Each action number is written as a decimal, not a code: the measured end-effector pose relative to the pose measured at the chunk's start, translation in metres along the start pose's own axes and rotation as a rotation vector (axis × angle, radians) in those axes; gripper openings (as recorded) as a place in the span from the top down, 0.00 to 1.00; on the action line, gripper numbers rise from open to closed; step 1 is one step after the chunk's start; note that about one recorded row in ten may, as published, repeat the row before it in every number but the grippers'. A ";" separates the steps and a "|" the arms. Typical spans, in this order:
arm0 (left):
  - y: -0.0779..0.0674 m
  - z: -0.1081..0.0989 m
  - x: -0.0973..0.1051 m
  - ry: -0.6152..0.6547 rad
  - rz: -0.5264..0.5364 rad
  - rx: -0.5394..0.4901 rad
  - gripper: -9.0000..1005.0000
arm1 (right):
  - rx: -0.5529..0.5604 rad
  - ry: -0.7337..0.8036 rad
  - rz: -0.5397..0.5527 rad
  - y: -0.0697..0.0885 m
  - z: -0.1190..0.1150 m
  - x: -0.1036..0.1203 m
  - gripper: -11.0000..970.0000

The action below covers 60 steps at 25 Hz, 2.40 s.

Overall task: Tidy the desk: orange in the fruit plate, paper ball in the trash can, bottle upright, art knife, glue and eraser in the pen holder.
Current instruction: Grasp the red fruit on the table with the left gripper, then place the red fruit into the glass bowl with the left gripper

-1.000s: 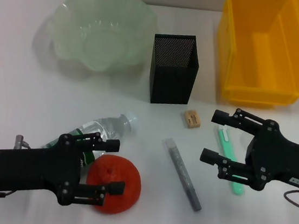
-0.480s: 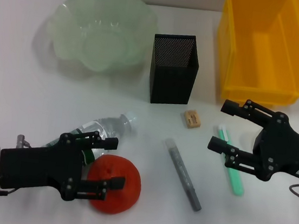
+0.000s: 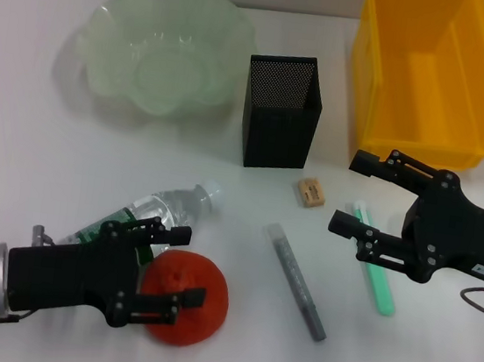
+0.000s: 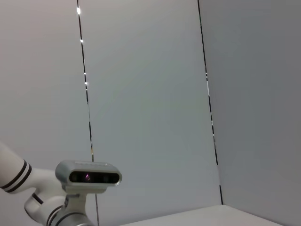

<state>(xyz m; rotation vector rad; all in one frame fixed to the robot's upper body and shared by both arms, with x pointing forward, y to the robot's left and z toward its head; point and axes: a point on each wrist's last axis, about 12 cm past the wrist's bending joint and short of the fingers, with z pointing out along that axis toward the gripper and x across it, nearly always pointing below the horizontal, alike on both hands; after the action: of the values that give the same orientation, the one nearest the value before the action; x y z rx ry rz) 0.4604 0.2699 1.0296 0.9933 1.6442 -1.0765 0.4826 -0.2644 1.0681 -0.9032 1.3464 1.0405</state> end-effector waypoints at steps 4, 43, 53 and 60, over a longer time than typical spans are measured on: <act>-0.004 0.004 0.006 -0.007 0.025 -0.001 0.19 | 0.000 0.000 -0.001 0.000 0.001 0.000 0.20; 0.002 0.002 0.017 0.050 0.036 -0.086 0.67 | 0.011 -0.020 -0.001 -0.003 0.003 -0.002 0.20; 0.017 0.010 -0.020 -0.084 0.120 -0.049 0.80 | 0.020 -0.028 0.015 -0.002 0.004 0.000 0.20; 0.042 0.014 -0.057 -0.215 0.204 -0.142 0.85 | 0.023 -0.044 0.030 0.001 0.004 0.002 0.20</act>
<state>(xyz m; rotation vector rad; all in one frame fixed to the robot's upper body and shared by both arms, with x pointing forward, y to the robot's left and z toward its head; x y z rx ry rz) 0.5179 0.2611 1.0723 0.8976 1.3922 -0.8847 0.4828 -0.2597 1.0660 -0.8405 1.3364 1.0600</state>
